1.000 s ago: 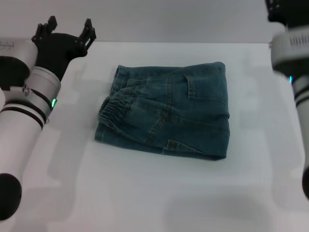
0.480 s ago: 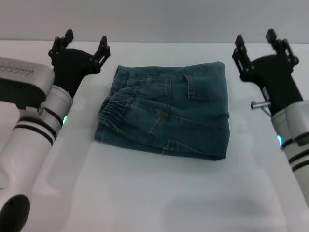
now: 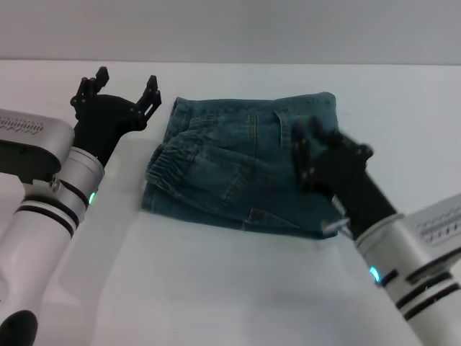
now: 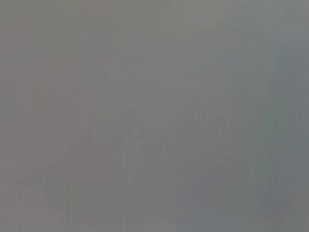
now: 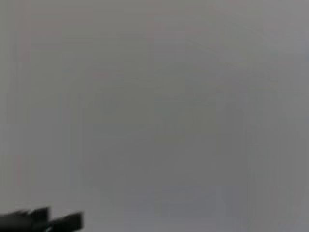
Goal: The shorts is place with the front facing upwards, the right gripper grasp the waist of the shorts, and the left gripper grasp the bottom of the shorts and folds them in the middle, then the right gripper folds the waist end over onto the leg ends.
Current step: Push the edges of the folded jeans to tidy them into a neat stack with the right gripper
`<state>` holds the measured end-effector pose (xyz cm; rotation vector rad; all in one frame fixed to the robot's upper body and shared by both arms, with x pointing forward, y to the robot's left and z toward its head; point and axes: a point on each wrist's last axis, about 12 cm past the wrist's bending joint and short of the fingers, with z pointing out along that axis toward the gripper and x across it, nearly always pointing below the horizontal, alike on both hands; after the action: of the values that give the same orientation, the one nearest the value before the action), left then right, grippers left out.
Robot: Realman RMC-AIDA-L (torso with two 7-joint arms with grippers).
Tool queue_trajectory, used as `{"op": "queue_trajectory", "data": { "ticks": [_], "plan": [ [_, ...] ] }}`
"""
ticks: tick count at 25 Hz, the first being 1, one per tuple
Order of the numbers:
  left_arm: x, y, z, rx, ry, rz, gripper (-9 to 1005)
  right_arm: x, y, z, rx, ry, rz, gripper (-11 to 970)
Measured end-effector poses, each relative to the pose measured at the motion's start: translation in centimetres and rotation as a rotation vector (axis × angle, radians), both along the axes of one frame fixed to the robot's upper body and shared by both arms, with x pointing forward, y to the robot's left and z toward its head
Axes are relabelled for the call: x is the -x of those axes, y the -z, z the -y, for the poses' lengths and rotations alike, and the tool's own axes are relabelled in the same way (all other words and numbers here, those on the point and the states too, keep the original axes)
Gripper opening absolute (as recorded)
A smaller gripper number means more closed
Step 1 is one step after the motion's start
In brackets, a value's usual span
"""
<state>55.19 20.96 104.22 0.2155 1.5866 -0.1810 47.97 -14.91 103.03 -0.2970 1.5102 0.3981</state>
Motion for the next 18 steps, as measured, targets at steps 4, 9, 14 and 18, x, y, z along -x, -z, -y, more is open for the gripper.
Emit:
{"op": "queue_trajectory", "data": {
  "ticks": [4, 9, 14, 18],
  "plan": [
    [0.2, 0.3, -0.1, 0.009, -0.001, -0.020, 843, 1.9, 1.4, -0.3, 0.043, -0.059, -0.044, 217],
    [0.2, 0.7, -0.3, 0.015, -0.009, -0.038, 843, 3.6, 2.7, -0.2, 0.071, -0.087, -0.111, -1],
    [0.3, 0.7, -0.3, 0.015, -0.009, -0.044, 843, 4.0, 3.2, 0.1, 0.072, -0.078, -0.142, -1],
    [0.3, 0.7, -0.3, 0.019, -0.010, -0.044, 843, 3.6, 3.4, 0.4, 0.069, -0.071, -0.162, -2]
  ]
}}
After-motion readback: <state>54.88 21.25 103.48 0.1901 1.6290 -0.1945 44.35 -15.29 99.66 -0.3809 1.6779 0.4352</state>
